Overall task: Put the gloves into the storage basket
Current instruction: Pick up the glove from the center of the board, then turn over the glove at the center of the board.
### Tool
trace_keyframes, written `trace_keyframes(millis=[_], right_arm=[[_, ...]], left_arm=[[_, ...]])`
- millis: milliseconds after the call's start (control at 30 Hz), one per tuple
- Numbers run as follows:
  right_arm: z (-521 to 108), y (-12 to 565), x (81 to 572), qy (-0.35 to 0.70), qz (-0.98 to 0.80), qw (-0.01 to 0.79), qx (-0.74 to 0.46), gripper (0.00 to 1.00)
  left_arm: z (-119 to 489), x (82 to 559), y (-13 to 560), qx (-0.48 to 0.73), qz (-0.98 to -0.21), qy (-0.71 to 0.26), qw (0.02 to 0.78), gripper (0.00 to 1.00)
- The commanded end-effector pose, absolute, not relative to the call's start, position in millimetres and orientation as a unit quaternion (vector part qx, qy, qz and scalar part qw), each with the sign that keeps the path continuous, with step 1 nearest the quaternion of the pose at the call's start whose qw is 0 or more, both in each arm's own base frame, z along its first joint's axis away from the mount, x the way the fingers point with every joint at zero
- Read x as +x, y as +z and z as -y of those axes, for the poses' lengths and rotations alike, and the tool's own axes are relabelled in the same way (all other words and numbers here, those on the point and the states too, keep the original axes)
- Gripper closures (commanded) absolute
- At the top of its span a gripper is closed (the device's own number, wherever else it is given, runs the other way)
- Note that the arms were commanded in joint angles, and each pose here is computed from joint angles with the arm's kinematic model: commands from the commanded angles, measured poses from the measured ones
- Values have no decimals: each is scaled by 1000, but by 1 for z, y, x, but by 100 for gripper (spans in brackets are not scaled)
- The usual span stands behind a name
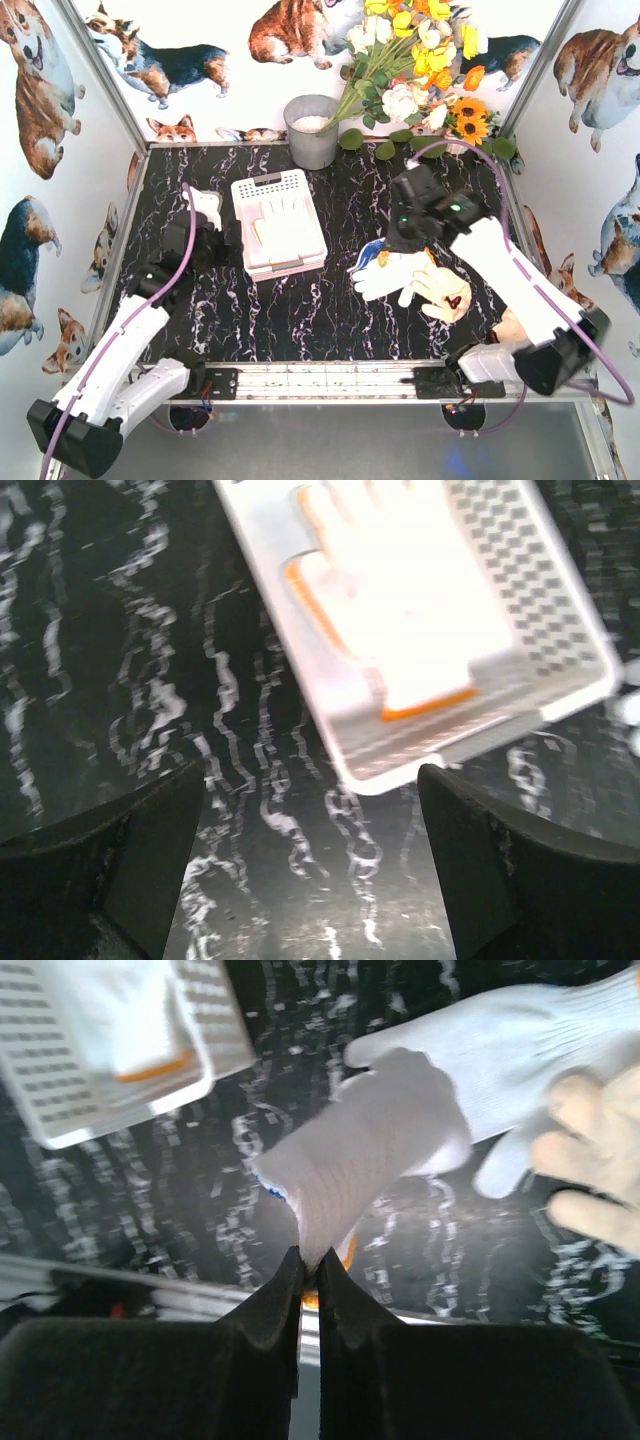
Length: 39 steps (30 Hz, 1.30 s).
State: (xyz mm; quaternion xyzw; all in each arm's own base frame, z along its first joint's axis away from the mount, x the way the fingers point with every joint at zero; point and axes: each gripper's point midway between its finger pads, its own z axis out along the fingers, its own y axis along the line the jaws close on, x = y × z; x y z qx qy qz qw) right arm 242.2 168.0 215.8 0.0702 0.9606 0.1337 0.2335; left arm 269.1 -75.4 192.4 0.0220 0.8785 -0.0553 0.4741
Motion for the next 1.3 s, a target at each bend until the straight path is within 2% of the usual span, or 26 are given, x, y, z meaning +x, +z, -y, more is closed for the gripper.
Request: trace_keyframes(millis=[0,233,433,733,967,1033,1267], right_arm=[[-201,253,228,284,-926,226,106,100],[-226,276,218,403,-875,199,177,100],[-233,285,219,450,-843,187,229,100],[-247,284,213,492,-818,155,256,100],[-257,291,206,516,-808,139,250,100],[-259,292,205,518,-808,137,247,100],[-260,286,203,515,-809,133,250,100]], left_arm=[[124,260,236,71,-847,-193,489,19],[182,239,276,86,-803,-332,488,21],[229,217,296,84,-767,-405,491,22],[301,200,282,151,-770,-391,481,21],[325,203,271,182,-770,-369,487,20],[326,205,271,190,-769,-363,491,26],[337,198,267,231,-762,-363,485,58]])
